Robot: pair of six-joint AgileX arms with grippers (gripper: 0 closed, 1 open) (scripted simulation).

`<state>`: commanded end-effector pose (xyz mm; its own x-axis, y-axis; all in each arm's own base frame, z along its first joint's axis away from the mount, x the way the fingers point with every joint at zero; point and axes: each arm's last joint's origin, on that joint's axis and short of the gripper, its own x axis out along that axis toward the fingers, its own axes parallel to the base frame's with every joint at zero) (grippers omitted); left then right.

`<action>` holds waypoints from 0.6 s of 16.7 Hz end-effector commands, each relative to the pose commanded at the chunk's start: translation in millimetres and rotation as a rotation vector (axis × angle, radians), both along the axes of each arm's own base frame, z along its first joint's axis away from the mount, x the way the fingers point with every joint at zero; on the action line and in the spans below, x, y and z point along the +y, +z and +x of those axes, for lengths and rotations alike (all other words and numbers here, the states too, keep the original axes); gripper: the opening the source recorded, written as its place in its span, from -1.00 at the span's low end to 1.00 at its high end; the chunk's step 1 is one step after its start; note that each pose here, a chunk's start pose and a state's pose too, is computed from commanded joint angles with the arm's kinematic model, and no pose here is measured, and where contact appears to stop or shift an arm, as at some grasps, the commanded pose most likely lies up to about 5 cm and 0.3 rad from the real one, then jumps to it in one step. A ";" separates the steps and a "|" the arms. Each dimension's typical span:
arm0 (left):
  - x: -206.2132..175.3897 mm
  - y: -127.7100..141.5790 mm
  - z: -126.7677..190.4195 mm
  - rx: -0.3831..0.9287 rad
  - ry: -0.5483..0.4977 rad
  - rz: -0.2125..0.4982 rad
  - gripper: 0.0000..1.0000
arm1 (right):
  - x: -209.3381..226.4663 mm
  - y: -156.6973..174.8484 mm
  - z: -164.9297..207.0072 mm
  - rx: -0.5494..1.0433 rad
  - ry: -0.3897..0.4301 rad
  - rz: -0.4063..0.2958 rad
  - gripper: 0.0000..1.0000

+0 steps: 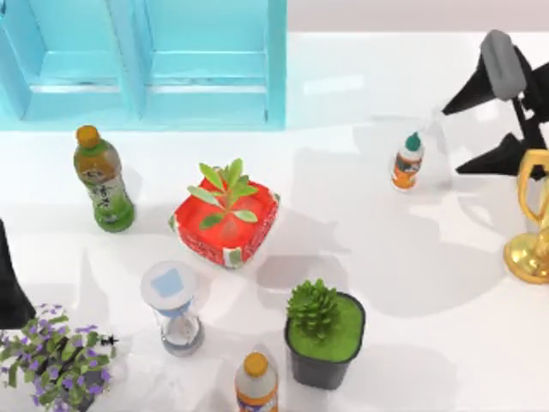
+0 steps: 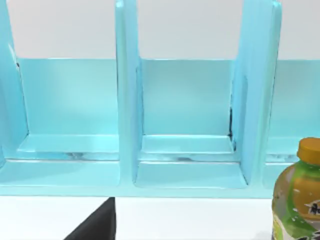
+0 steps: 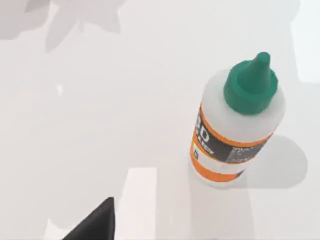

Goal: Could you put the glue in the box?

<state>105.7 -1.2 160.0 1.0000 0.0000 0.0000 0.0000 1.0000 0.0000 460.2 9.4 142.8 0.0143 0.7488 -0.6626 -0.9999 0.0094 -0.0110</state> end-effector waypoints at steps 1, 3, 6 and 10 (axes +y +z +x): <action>0.0 0.0 0.0 0.000 0.000 0.000 1.00 | -2.9 -2.2 -0.7 0.010 -0.001 0.005 1.00; 0.0 0.0 0.0 0.000 0.000 0.000 1.00 | -3.1 -2.3 -0.7 0.011 -0.001 0.005 1.00; 0.0 0.0 0.0 0.000 0.000 0.000 1.00 | 0.0 5.1 -1.1 0.000 0.004 0.004 1.00; 0.0 0.0 0.0 0.000 0.000 0.000 1.00 | 13.9 -2.4 3.1 0.006 -0.003 0.006 1.00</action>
<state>105.7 -1.2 160.0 1.0000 0.0000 0.0000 0.0000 1.0000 0.0000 463.3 23.3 140.3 0.0132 0.7525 -0.6584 -0.9999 0.0129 -0.0053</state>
